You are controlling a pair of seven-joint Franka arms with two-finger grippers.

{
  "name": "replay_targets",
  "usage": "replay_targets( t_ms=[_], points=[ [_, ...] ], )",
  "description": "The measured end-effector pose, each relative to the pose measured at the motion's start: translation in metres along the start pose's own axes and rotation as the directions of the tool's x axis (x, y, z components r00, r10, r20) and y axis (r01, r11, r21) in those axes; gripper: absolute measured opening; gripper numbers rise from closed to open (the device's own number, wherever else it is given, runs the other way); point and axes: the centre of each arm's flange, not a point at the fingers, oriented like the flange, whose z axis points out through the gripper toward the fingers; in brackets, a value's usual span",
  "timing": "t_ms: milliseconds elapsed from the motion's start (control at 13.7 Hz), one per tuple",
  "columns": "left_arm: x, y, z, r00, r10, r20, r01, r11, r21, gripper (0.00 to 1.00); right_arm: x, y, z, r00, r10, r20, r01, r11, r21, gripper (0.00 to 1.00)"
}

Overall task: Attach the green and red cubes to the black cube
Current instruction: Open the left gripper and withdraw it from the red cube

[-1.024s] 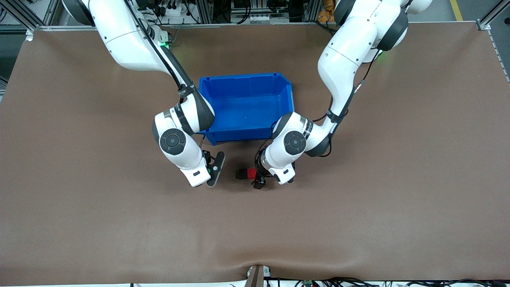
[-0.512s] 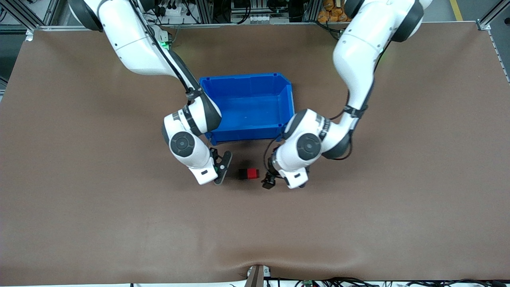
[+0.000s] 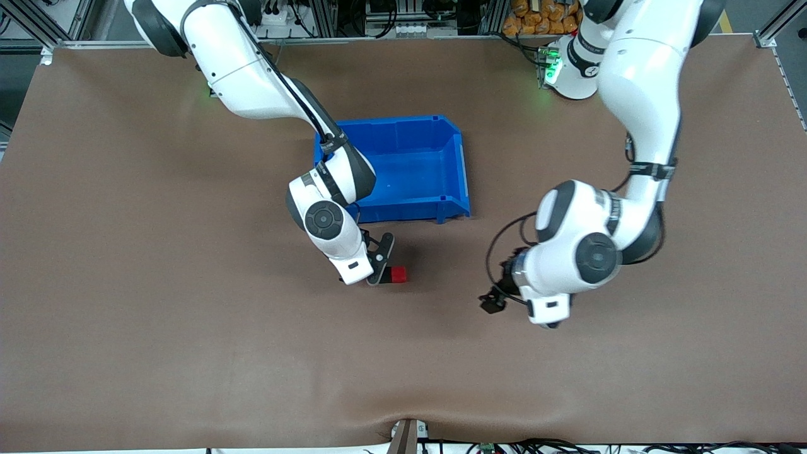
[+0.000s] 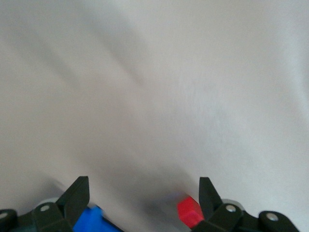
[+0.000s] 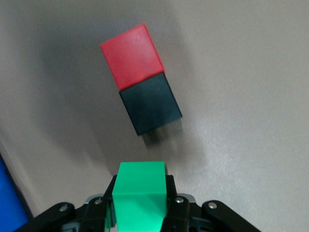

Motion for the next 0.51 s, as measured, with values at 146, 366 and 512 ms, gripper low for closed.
replay_targets(
  t_ms=[146, 366, 512],
  points=[
    [0.036, -0.016, -0.031, 0.990, 0.135, -0.042, -0.135, 0.991, -0.006, 1.00, 0.007, -0.003, 0.002, 1.000, -0.010, -0.005, 0.010, 1.000, -0.004, 0.39],
    [0.075, -0.038, -0.072, 0.938, 0.329, -0.112, -0.329, 0.944, 0.016, 1.00, 0.016, -0.008, 0.005, 0.999, -0.035, 0.000, 0.035, 0.999, -0.016, 0.39],
    [0.085, -0.045, -0.085, 0.896, 0.418, -0.151, -0.414, 0.908, 0.056, 1.00, 0.018, -0.008, 0.005, 0.999, -0.043, 0.003, 0.043, 0.999, -0.023, 0.39]
  ],
)
